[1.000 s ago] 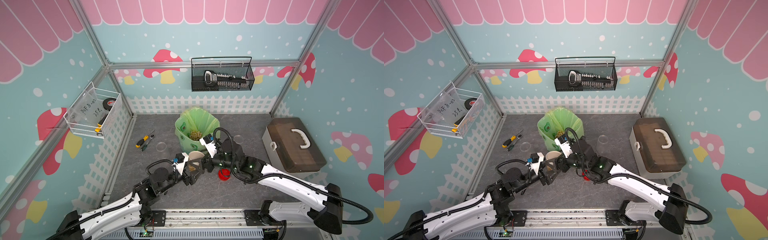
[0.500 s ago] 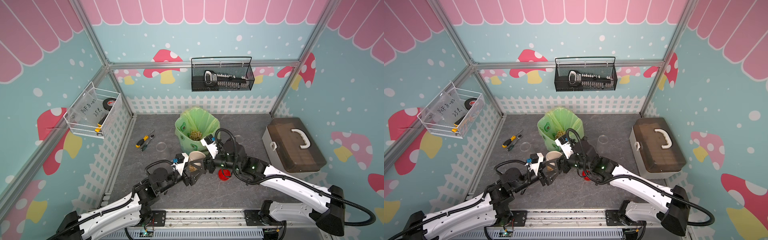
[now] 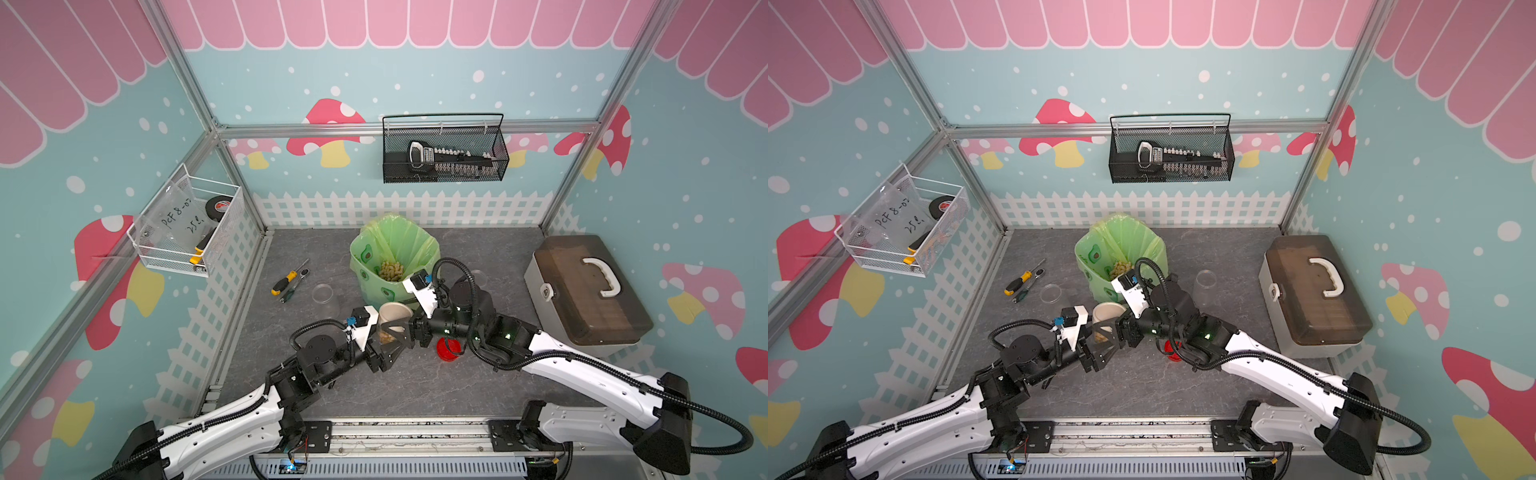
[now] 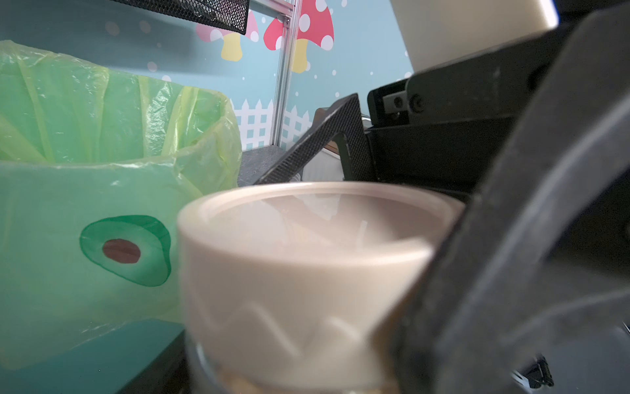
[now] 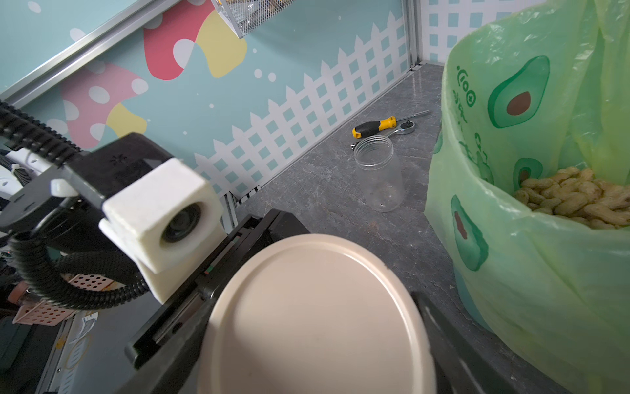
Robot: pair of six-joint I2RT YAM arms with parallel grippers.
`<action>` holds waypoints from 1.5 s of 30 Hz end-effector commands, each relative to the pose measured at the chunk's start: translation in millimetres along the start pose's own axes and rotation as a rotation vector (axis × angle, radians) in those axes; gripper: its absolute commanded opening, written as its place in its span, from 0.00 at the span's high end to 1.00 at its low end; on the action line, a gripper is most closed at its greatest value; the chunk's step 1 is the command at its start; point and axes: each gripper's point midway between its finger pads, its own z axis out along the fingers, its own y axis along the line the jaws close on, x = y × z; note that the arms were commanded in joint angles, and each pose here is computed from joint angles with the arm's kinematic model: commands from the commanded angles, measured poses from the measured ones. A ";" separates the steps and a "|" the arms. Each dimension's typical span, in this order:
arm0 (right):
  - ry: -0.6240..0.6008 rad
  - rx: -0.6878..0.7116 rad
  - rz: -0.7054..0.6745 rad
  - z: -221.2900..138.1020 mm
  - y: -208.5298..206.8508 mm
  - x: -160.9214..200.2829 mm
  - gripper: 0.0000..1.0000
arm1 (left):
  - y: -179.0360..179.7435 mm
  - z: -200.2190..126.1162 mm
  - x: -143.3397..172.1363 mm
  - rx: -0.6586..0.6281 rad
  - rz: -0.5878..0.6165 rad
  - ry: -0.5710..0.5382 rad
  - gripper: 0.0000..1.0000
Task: Empty moldy peanuts from jars
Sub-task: Unscrew the lid from the jar.
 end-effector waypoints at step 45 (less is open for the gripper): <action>-0.054 -0.070 -0.069 -21.7 -27.9 -26.9 0.41 | 4.0 -6.1 -27.3 -0.017 -0.018 -0.085 0.56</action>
